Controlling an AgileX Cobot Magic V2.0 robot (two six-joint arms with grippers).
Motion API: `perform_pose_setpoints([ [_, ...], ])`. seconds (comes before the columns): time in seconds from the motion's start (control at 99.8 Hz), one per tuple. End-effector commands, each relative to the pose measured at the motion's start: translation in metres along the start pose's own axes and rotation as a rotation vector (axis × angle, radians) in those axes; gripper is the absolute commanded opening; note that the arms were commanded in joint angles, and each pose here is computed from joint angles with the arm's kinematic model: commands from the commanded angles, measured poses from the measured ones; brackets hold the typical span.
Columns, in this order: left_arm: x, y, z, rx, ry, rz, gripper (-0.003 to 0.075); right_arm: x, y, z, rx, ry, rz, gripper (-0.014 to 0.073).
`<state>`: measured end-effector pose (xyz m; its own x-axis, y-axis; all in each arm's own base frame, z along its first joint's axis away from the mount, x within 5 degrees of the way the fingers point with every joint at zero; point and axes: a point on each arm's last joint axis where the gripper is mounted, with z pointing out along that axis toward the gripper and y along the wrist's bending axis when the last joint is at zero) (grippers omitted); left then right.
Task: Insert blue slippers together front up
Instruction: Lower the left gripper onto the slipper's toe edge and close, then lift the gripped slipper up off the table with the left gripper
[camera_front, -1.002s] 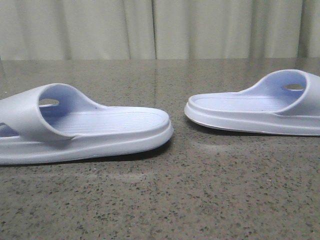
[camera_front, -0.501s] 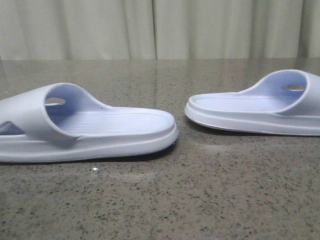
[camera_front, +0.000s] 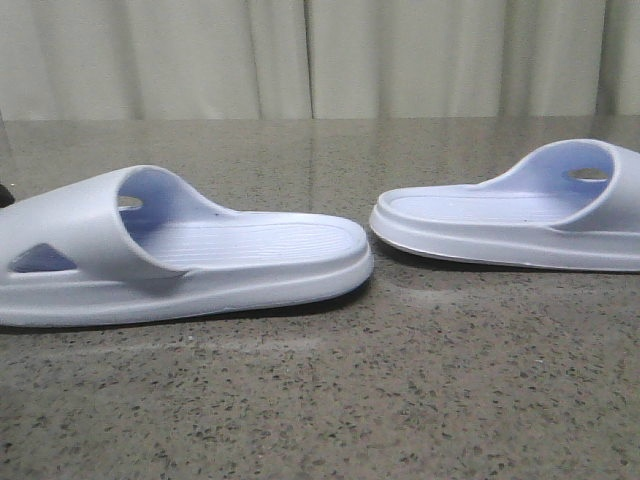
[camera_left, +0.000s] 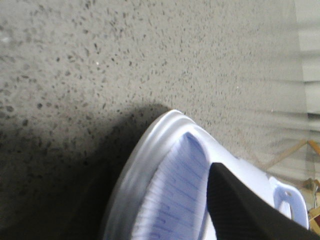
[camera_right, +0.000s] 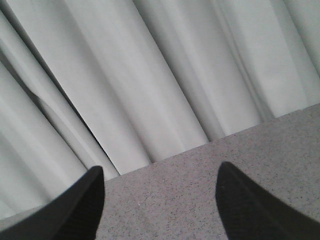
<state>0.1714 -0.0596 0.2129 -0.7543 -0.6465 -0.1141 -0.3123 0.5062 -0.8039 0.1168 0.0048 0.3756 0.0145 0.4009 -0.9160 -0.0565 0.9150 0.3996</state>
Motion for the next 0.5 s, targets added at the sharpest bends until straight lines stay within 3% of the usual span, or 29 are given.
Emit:
perform_pose_setpoints([
  [0.0,0.009,0.0072,0.0032,-0.052,0.098,0.076,0.0391,-0.0181,0.0057,-0.0006,-0.026,-0.112,-0.016,0.0414],
  [0.331,0.0137,0.0095,0.0025,-0.072,0.153,0.122,0.0386,-0.0183,0.0058,-0.0006,-0.026,-0.114,-0.016,0.0414],
  [0.491,0.0137,0.0095,0.0025,-0.072,0.153,0.122,0.0295,-0.0183,0.0058,-0.0006,-0.026,-0.114,-0.016,0.0414],
])
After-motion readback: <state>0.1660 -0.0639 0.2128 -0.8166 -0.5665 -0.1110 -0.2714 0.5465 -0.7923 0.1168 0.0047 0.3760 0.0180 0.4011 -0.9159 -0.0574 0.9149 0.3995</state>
